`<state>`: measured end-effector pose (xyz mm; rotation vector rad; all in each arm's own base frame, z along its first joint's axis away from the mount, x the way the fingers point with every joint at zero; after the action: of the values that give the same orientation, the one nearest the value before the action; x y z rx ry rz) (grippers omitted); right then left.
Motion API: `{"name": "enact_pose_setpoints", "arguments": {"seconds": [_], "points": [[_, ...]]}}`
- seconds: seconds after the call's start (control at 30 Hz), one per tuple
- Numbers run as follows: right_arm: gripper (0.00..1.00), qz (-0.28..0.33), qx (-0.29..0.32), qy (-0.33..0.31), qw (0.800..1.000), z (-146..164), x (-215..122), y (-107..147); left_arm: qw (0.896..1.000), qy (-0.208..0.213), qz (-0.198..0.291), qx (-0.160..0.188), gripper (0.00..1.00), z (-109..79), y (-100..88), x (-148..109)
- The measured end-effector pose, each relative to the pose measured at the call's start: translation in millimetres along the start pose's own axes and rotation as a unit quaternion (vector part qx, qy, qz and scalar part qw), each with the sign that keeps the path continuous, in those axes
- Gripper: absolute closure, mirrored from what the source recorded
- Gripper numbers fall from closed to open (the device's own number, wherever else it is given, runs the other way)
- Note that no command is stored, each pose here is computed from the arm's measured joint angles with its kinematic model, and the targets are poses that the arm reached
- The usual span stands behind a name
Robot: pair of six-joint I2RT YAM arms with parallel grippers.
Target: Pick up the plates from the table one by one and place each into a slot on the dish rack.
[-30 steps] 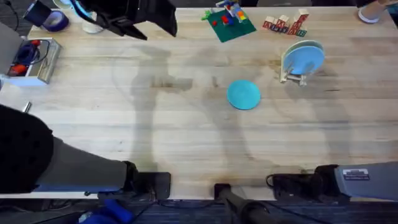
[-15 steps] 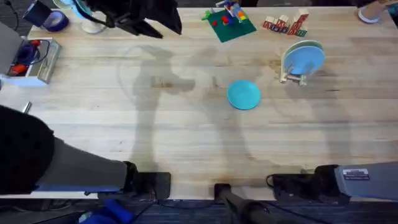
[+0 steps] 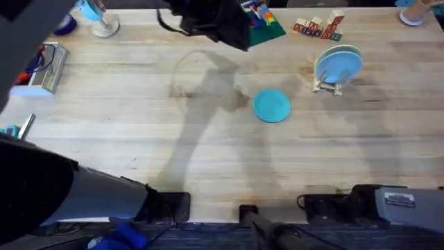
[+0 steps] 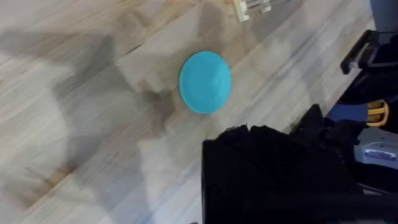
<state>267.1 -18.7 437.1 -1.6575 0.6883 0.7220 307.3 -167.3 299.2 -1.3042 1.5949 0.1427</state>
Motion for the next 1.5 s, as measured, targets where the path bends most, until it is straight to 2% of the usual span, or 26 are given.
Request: {"name": "enact_pose_setpoints", "arguments": {"seconds": [0.13,0.27,0.4,0.67,1.07,1.33,1.5], "points": [[0.005,-0.027,0.012,0.007,1.000,1,-24,7,1.000,0.017,0.016,-0.009,0.959,-22.5,0.4,13],[0.005,-0.038,0.016,0.009,0.999,1,-33,10,0.999,0.033,0.034,-0.015,0.959,-44.7,3.1,25],[0.005,-0.038,0.018,0.009,0.999,1,-33,10,0.998,0.041,0.034,-0.034,0.958,-54.2,1.4,31],[0.005,-0.036,0.017,0.009,0.999,1,-32,10,0.994,0.069,0.022,-0.084,0.958,-45.1,-10.9,51],[0.006,-0.036,0.018,0.009,0.999,1,-32,10,0.984,0.102,0.018,-0.143,0.958,-10.6,16.5,101],[0.005,-0.037,0.018,0.009,0.999,1,-32,10,0.982,0.123,0.010,-0.143,0.959,-0.3,31.2,120],[0.005,-0.037,0.018,0.009,0.999,1,-32,10,0.980,0.121,0.007,-0.159,0.959,13.4,41.3,124]]}}
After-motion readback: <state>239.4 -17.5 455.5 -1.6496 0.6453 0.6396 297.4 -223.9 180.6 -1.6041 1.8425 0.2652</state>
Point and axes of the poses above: each hand's point on the last joint's axis, 136 mm out from that joint toward the fingers, its own x axis out along the fingers, its own z axis along the line the jaws close on, y = z × x, the point moved 7 cm from there along -x, back along the fingers, and after that the axes turned 8 degrees about x, right-handed, at the moved point
